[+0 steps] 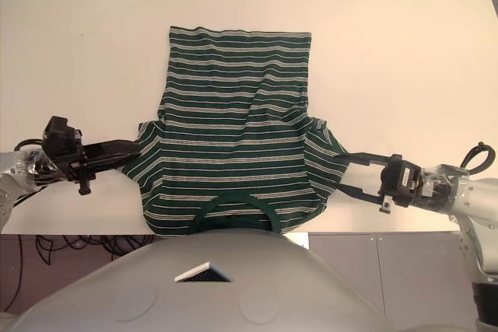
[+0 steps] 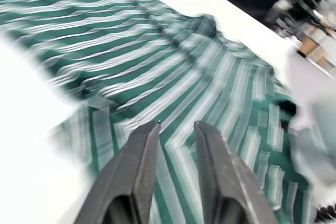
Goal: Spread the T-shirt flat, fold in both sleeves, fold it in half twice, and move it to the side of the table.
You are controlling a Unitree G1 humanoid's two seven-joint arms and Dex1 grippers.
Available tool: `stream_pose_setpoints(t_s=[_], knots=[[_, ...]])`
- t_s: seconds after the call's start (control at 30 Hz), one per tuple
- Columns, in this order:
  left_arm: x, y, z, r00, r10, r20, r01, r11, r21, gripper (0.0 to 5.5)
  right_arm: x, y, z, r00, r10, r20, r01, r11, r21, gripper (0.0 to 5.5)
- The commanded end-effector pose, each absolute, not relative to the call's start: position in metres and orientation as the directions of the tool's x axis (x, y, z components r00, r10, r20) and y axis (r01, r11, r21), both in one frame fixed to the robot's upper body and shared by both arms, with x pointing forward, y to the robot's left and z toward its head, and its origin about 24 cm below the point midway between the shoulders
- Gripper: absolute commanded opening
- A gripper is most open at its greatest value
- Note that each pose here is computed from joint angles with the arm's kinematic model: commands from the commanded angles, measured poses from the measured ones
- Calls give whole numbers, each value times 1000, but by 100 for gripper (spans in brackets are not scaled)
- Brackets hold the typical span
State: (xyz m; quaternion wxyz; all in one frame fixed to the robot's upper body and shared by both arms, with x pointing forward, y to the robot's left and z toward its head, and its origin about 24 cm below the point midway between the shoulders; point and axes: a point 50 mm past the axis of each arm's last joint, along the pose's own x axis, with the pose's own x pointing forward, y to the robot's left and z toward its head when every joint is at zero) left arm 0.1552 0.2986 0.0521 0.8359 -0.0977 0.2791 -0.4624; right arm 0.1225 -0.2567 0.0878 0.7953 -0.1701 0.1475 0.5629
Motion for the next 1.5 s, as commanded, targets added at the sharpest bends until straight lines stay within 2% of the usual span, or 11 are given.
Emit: stream_pose_setpoints(t_s=[0.03,0.13,0.43,0.8,0.93,1.07,1.27,1.43,1.5], knots=[[152,319,40,473,-769,-430,650,634,-419,161,120,-258,80,326,842,-429,-945,309,-112,236],[149,325,33,468,-760,-450,626,645,-438,208,119,-260,75,322,843,-432,-946,305,-109,236],[137,326,23,369,-793,-484,577,604,-550,208,115,-265,65,316,838,-445,-948,298,-113,236],[132,324,26,316,-829,-462,564,556,-611,38,116,-267,61,327,822,-467,-945,300,-134,236],[139,320,31,346,-841,-416,582,540,-608,1,116,-266,61,328,822,-466,-944,300,-136,236],[150,306,45,365,-881,-301,618,471,-629,1,116,-265,62,327,825,-461,-945,298,-136,236],[160,269,55,293,-935,-198,684,350,-640,1,119,-263,65,346,830,-438,-938,314,-145,236],[168,236,55,232,-959,-162,723,281,-631,1,130,-269,70,439,801,-408,-898,410,-162,236],[171,225,51,222,-963,-155,730,270,-629,1,136,-275,68,504,759,-412,-858,493,-141,236]])
